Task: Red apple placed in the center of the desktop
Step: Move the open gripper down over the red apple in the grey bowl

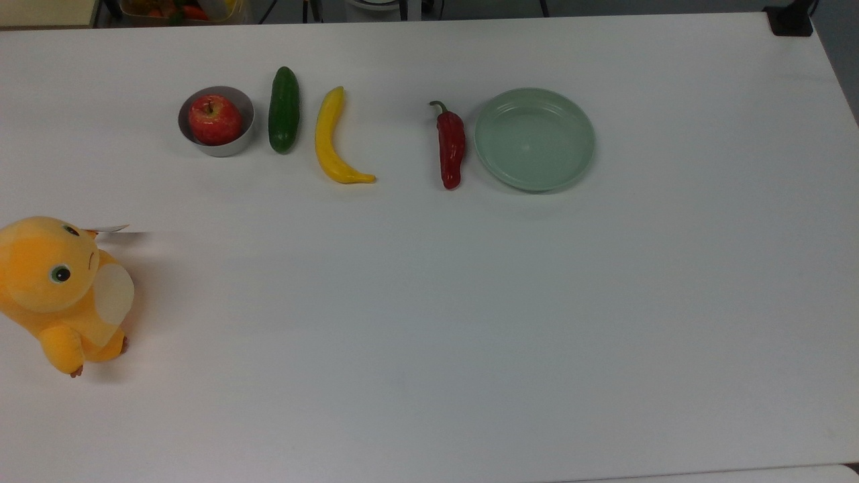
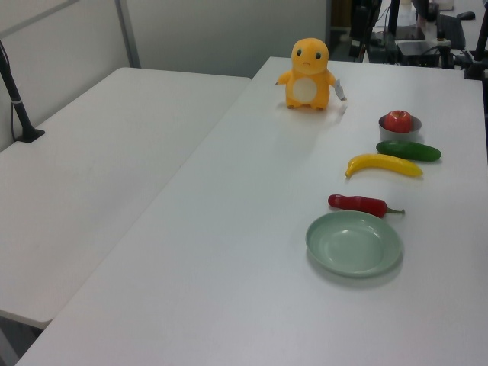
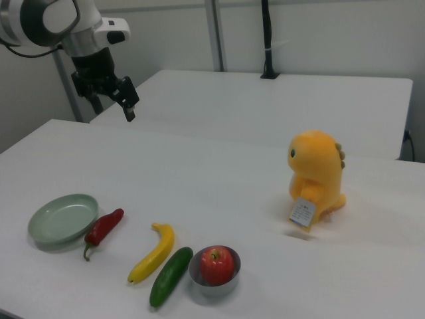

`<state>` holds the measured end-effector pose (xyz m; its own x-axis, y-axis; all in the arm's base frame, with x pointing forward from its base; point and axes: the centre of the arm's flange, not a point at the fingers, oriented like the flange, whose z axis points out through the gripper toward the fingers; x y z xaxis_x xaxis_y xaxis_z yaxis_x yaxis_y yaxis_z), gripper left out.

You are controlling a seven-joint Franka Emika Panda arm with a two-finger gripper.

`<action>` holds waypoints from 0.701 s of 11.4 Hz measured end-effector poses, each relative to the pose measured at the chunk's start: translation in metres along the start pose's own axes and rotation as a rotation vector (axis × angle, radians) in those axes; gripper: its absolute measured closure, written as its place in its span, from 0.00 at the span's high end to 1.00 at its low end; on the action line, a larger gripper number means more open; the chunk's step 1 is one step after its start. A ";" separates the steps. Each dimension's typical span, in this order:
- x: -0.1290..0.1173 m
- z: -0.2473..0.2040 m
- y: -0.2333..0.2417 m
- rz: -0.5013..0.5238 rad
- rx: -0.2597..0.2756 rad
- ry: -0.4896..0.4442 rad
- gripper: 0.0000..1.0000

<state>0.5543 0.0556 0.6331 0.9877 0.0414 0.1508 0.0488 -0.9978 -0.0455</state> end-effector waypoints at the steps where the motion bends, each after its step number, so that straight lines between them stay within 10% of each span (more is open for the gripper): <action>1: 0.000 0.000 0.000 0.000 0.000 0.000 1.00; 8: -0.004 0.013 0.010 -0.026 -0.006 -0.046 1.00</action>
<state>0.5529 0.0466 0.6187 0.9919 0.0700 0.1058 0.0743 -0.9966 -0.0364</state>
